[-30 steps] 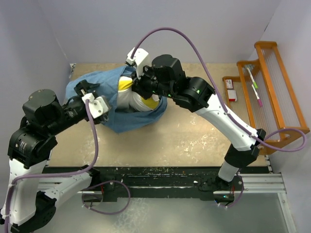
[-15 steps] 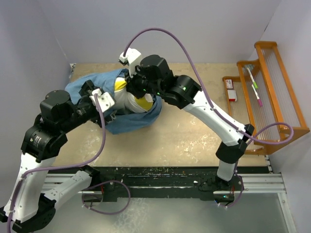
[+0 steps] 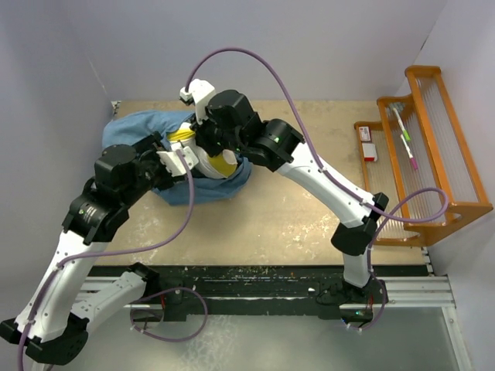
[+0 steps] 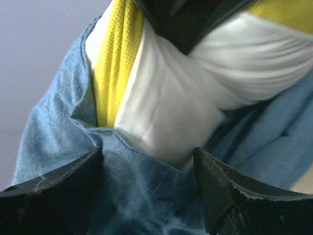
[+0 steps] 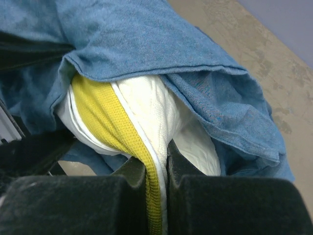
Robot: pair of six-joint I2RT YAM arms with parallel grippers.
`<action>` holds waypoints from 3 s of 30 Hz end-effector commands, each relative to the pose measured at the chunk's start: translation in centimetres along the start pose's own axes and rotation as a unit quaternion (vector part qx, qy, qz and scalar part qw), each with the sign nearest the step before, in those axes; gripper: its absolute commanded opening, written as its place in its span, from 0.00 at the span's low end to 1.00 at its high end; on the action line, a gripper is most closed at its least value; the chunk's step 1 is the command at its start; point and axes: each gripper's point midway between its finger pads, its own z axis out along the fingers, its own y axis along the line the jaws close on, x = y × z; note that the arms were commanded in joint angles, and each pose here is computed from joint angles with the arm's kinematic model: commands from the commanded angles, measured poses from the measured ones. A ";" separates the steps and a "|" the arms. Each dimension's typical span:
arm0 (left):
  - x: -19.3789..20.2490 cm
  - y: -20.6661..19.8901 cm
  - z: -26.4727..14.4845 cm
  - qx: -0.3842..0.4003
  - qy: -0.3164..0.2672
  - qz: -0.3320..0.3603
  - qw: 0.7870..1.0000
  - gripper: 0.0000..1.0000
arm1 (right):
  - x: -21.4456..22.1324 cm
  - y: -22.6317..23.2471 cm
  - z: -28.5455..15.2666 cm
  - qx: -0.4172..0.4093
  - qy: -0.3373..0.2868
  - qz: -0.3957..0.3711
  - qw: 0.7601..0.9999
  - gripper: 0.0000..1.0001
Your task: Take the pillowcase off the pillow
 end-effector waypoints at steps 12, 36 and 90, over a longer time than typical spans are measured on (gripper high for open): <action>-1.2 9.4 -5.5 -0.217 0.026 0.088 0.972 0.32 | -2.5 -5.3 -4.7 0.035 -0.059 0.033 0.997 0.00; -5.9 14.9 -7.9 -0.303 -0.020 0.048 0.952 0.00 | 0.4 -3.8 -12.6 -0.059 -0.149 -0.005 0.987 0.00; -3.9 8.1 -5.8 0.034 -0.115 -0.086 0.989 0.99 | -15.5 -5.0 -25.7 -0.137 -0.451 0.046 0.881 0.00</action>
